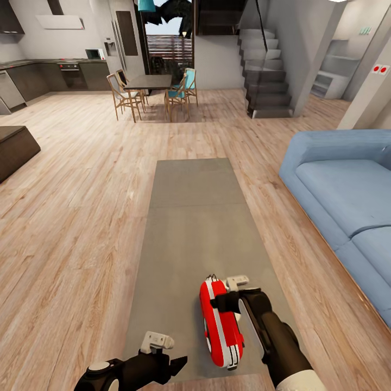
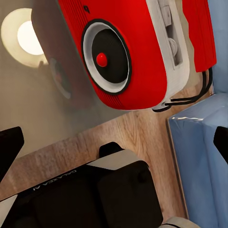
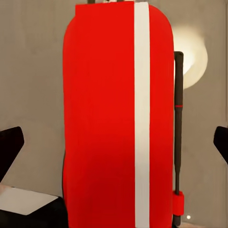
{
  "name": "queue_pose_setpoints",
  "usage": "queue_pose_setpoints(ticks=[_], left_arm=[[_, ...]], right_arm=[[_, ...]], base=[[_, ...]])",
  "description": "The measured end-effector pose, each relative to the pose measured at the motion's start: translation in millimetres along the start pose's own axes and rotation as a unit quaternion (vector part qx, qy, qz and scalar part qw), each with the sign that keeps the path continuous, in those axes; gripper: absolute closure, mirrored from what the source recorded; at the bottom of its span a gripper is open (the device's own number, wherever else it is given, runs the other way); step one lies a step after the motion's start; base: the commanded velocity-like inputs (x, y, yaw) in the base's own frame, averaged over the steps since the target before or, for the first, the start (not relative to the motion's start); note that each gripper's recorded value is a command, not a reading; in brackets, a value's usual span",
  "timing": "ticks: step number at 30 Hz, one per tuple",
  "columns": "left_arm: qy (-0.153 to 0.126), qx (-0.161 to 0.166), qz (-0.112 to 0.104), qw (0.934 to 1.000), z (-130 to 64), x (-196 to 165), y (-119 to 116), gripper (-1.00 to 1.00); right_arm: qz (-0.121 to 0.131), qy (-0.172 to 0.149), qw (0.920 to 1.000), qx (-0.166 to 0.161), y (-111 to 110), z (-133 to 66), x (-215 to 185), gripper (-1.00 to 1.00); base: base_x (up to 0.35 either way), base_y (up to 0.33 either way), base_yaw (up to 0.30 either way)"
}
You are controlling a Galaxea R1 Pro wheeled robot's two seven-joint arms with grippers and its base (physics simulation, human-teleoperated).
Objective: Turn on the radio receiver that's on the table in the living room.
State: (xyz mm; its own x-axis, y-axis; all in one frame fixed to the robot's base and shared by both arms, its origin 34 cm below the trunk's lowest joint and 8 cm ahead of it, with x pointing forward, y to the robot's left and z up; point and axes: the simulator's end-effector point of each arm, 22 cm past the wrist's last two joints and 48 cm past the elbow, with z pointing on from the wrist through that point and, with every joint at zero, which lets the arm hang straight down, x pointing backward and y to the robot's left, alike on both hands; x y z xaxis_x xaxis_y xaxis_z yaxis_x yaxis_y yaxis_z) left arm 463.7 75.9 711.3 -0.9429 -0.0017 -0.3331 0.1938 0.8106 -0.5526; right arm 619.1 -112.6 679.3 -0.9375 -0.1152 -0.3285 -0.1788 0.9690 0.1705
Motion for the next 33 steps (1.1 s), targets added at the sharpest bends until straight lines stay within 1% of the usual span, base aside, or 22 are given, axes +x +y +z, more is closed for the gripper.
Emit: queue_pose_setpoints(ticks=[5,9,27,29,30,33], left_arm=[[0.000,0.000,0.000,1.0000,0.0,0.0,0.0,-1.00],[0.000,0.000,0.000,1.0000,0.0,-0.1,0.0,-1.00],[0.000,0.000,0.000,1.0000,0.0,-0.1,0.0,-1.00],[0.000,0.000,0.000,1.0000,0.0,-0.1,0.0,-1.00],[0.000,0.000,0.000,1.0000,0.0,-0.1,0.0,-1.00],[0.000,0.000,0.000,1.0000,0.0,0.0,0.0,-1.00]], right_arm=[[-0.002,0.013,0.9999,0.006,-4.0,7.7,-1.1,-1.00],[-0.003,0.030,0.9995,0.011,-7.8,15.4,5.7,-1.00],[-0.002,0.042,0.9989,0.020,-11.1,20.1,13.6,-1.00],[-0.002,0.046,0.9988,0.018,-7.3,22.2,17.0,-1.00],[-0.001,0.049,0.9987,0.013,-0.9,23.6,19.0,-1.00],[-0.001,0.053,0.9986,0.007,8.4,25.9,22.2,-1.00]], base=[[0.000,0.000,0.000],[0.000,0.000,0.000],[0.000,0.000,0.000],[0.000,0.000,0.000],[0.000,0.000,0.000],[0.000,0.000,0.000]])
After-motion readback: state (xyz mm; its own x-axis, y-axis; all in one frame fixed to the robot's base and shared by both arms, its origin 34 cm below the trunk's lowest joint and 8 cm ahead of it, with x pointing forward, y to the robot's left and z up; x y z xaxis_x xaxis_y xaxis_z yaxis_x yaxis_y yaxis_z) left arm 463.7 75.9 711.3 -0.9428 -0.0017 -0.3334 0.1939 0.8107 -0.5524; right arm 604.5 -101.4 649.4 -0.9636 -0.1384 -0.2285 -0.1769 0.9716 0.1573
